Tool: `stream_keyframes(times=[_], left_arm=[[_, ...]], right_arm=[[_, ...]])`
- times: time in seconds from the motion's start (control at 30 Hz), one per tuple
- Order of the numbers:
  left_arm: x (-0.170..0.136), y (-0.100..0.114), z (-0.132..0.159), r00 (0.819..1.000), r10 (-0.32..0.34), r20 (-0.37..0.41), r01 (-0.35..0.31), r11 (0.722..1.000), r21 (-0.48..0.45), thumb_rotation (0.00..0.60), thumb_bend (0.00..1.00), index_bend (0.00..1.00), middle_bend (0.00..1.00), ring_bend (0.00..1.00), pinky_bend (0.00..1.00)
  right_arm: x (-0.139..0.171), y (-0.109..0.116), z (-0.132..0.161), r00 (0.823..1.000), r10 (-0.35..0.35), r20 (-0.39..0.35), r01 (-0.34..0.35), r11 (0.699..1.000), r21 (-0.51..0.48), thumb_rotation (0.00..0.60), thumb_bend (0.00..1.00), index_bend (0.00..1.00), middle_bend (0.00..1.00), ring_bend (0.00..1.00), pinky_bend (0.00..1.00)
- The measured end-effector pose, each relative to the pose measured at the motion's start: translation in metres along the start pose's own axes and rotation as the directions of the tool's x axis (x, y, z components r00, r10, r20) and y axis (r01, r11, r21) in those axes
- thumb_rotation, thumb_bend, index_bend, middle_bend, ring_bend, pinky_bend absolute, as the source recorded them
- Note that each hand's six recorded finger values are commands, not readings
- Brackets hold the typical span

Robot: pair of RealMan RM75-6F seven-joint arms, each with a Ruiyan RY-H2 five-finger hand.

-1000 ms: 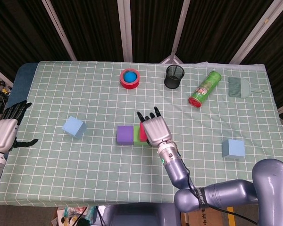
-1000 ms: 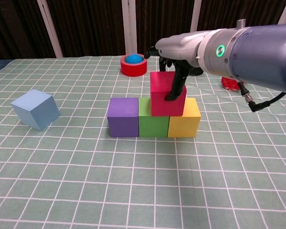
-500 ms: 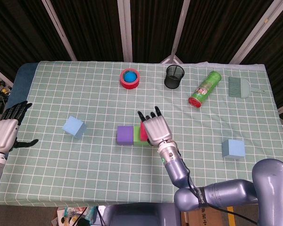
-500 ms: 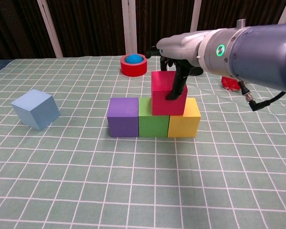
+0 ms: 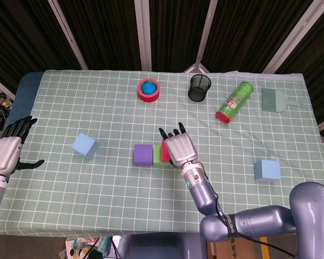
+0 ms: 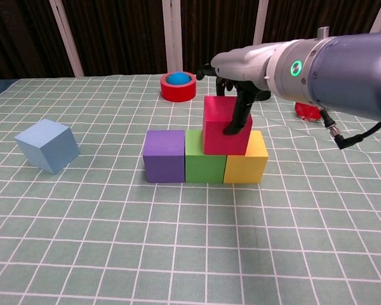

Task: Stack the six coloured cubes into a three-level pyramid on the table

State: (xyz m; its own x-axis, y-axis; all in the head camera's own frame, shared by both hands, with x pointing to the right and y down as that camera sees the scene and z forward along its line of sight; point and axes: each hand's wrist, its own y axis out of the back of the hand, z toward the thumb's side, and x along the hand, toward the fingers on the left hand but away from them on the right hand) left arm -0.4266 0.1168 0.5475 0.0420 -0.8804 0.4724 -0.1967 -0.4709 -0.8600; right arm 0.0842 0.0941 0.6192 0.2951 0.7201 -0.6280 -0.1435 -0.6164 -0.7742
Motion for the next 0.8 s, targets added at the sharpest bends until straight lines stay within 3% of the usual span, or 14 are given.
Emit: stream_keyframes(times=[0.47, 0.8], left_arm=[[0.0, -0.0003, -0.0003, 1.0, -0.001, -0.002, 0.001, 1.0, 0.003, 0.6, 0.1, 0.0, 0.0, 0.0, 0.06], [0.0002, -0.0003, -0.0005, 1.0, 0.0, -0.003, 0.0, 1.0, 0.005, 0.6, 0.1, 0.0, 0.0, 0.0, 0.06]], right_arm=[[-0.0004, -0.0071, -0.0008, 1.0, 0.01, 0.0, -0.01, 1.0, -0.013, 0.6, 0.32, 0.0, 0.38, 0.18, 0.0], [0.0011, -0.0102, -0.0025, 1.0, 0.024, -0.004, -0.024, 1.0, -0.005, 0.6, 0.32, 0.0, 0.26, 0.12, 0.0]])
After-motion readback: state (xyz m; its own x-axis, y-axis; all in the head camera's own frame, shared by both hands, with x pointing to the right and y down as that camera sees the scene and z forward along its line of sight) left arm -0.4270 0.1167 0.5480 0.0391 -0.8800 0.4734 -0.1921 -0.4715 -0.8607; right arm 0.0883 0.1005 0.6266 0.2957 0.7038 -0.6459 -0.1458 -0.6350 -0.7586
